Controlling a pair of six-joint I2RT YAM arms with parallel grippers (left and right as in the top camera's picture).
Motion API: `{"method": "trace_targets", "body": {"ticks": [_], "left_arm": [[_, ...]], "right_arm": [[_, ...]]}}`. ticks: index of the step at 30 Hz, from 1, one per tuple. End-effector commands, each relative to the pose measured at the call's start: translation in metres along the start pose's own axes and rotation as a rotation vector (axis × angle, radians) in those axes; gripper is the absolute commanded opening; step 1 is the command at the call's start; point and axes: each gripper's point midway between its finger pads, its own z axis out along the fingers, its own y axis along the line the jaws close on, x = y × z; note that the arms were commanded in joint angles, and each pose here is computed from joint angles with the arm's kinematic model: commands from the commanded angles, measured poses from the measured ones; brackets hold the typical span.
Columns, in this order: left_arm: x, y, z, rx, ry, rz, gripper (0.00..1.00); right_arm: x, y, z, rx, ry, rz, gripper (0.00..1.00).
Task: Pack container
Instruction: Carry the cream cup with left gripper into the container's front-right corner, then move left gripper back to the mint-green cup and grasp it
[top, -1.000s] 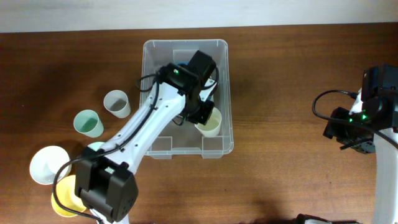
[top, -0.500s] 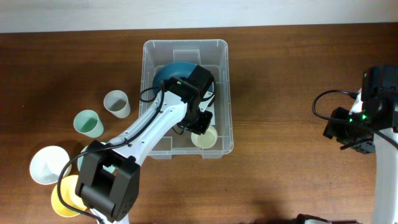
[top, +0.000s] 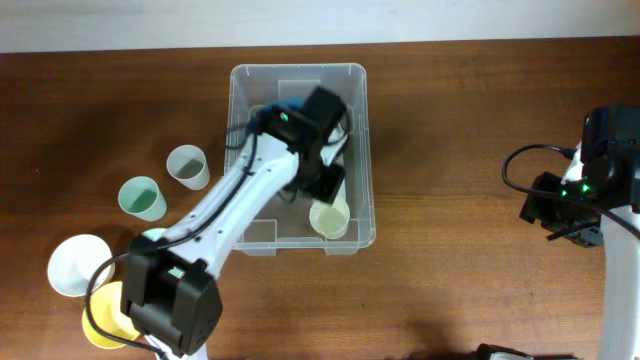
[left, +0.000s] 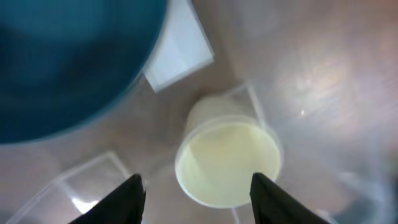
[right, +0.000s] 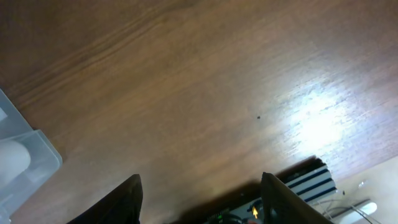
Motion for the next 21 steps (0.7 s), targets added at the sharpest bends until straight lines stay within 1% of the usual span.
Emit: {"method": "trace_targets", "body": {"ticks": [1,4,7,9,11,13,16,18,21], "left_arm": [[-0.026,0.029,-0.073,-0.124,-0.176,-0.028,0.61],[-0.025,0.075,-0.132,-0.29,-0.276,-0.103,0.71],[-0.01,0.121,-0.176,-0.37,-0.342,-0.221,0.73],[0.01,0.157,-0.195,-0.398,-0.365,-0.373,0.73],[0.037,0.195,-0.207,-0.43,-0.357,-0.541,0.74],[0.064,0.229,-0.212,-0.453,-0.326,-0.689,0.77],[0.093,0.263,-0.204,-0.423,-0.28,-0.826,0.78],[0.11,0.281,-0.192,-0.407,-0.243,-0.899,0.78],[0.128,0.3,-0.161,-0.386,-0.181,-0.965,0.78]], "right_arm": [[0.001,-0.003,-0.003,0.008,-0.014,0.002,0.57],[0.001,-0.003,-0.003,0.011,-0.015,0.002,0.57],[0.001,-0.003,-0.003,0.01,-0.015,0.002,0.57],[0.001,-0.003,-0.003,0.01,-0.015,0.002,0.57],[0.0,-0.003,-0.003,0.01,-0.016,0.002,0.57],[0.0,-0.003,-0.003,0.009,-0.018,0.002,0.57],[0.0,-0.003,-0.003,0.009,-0.018,0.002,0.57],[0.0,-0.003,-0.003,0.009,-0.018,0.002,0.57],[0.0,-0.003,-0.003,0.009,-0.018,0.002,0.57]]}}
